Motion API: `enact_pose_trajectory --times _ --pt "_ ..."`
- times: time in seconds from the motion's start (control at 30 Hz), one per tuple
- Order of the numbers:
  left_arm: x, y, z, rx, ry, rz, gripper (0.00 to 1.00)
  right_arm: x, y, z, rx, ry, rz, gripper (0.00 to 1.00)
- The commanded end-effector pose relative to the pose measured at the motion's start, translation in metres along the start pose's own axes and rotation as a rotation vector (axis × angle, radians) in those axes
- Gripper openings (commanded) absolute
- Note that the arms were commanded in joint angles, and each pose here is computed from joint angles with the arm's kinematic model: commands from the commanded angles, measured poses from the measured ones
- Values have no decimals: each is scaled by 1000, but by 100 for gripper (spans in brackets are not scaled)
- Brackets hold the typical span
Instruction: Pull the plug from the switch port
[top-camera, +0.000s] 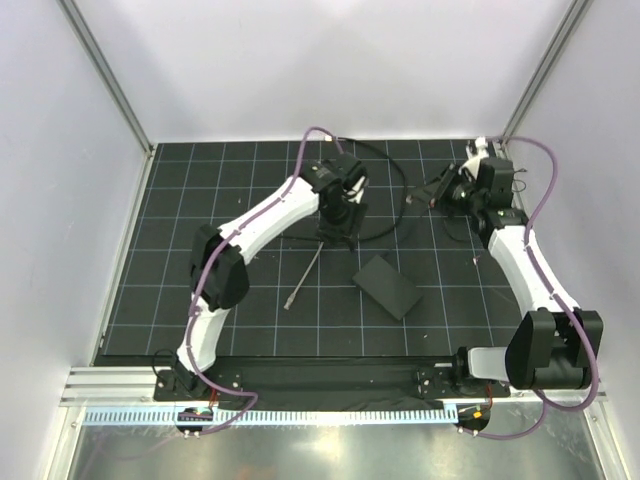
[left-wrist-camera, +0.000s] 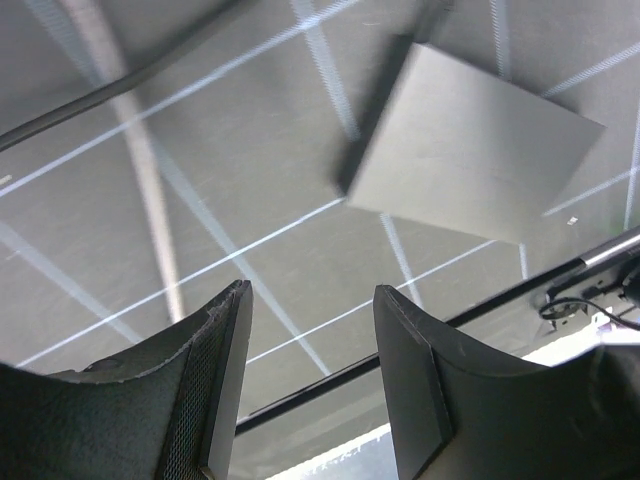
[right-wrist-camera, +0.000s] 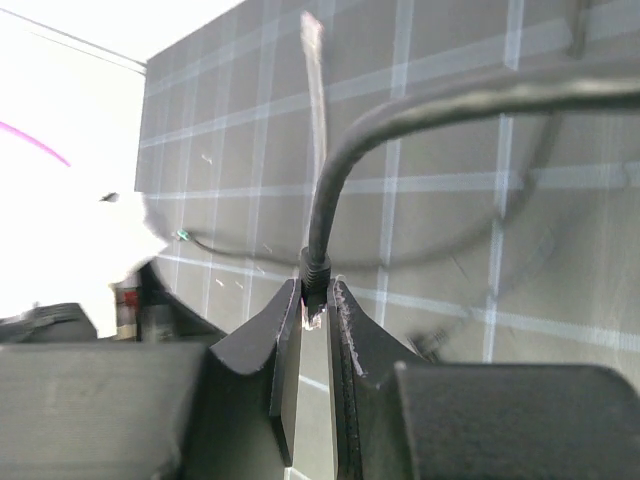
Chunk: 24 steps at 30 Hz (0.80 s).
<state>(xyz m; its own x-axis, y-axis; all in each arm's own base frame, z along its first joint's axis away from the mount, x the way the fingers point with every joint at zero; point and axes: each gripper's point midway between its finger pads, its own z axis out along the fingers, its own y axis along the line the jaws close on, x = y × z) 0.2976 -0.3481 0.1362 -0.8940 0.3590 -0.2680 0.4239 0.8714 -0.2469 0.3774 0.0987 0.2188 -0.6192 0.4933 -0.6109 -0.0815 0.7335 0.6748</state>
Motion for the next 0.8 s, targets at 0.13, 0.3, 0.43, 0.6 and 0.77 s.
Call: enact_pose_trajectory --times 0.13,0.3,0.43,0.6,0.77 --pt "-4 74 -47 -104 -86 -120 57 -71 150 -24 -150 -140 -366 1" --pt "6 116 -77 -214 -155 -210 57 -45 233 4 -423 -57 -428 1" --pt "12 147 -107 -319 -254 -284 57 -6 275 31 -588 44 -344 1" --pt "30 180 -136 -426 -322 -359 59 32 293 69 -731 23 -211 1" --pt "45 183 -145 -402 -356 -384 60 99 254 127 -689 125 -43 1"
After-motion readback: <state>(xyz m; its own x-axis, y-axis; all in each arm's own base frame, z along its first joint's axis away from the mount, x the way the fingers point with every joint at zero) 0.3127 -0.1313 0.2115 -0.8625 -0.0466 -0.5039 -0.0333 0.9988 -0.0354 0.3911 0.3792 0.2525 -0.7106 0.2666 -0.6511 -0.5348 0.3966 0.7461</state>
